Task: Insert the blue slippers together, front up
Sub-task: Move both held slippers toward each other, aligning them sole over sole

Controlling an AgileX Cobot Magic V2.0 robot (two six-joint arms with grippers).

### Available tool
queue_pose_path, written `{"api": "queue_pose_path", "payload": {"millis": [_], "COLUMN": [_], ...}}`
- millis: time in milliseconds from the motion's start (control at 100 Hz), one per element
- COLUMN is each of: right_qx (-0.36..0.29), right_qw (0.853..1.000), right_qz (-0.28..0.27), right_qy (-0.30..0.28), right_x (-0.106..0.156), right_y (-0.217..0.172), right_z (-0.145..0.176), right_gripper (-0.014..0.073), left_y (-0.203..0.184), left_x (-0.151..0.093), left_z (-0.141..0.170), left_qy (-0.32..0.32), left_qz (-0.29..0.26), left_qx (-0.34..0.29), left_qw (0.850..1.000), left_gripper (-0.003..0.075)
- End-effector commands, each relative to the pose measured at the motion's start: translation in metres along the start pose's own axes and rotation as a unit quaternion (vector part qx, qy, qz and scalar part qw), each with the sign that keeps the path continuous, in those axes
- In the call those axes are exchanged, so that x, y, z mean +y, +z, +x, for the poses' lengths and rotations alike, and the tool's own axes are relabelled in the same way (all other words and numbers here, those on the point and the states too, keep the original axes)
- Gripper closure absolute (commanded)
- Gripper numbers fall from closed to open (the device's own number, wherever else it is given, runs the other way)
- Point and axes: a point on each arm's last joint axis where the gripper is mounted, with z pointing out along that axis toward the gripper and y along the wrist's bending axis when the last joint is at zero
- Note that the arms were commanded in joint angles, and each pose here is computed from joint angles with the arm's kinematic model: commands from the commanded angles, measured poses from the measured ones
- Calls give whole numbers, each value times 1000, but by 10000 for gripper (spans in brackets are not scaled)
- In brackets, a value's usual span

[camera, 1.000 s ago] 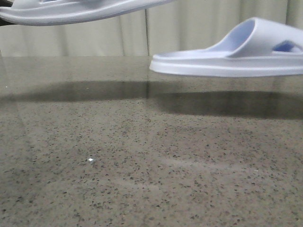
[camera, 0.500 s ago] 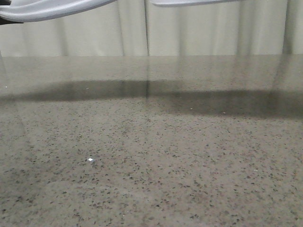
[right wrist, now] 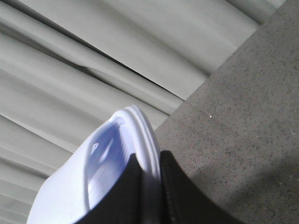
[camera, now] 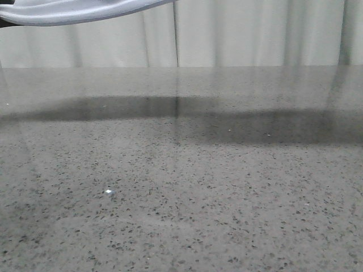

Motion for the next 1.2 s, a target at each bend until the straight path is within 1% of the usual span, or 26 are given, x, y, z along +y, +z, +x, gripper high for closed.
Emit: {"api": "queue_pose_path", "payload": {"millis": [0,160,380,520,630,810,1190], "right_qx": [-44,-48,-62,-53,-46,-36,7], "right_qw": [999,999,998,999,999,999,1000], "right_qz": [-19,-8,-2,10,21,28,1], "right_qy": [-9,-8,-7,-5,8,9,6], "right_x": [10,7,4,0,-4,-6,2], "right_y": [5,15,25,33,39,45,54], "right_z": [-14,-14,-16,-14,-12,-9,9], "right_gripper": [702,702,701,702,702,702,702], "left_y": [1,11,16,20,26,31,31], "left_x": [-25,-27,-29,-30,-32,-33,-33], "left_z": [5,15,21,25,30,36,37], "left_qy": [11,12,12,10,8,9,9], "left_qz": [65,68,71,74,75,75,78], "left_qx": [12,37,48,54,61,74,77], "left_qw": [998,997,996,996,995,994,994], "left_gripper": [704,704,704,704,704,704,704]}}
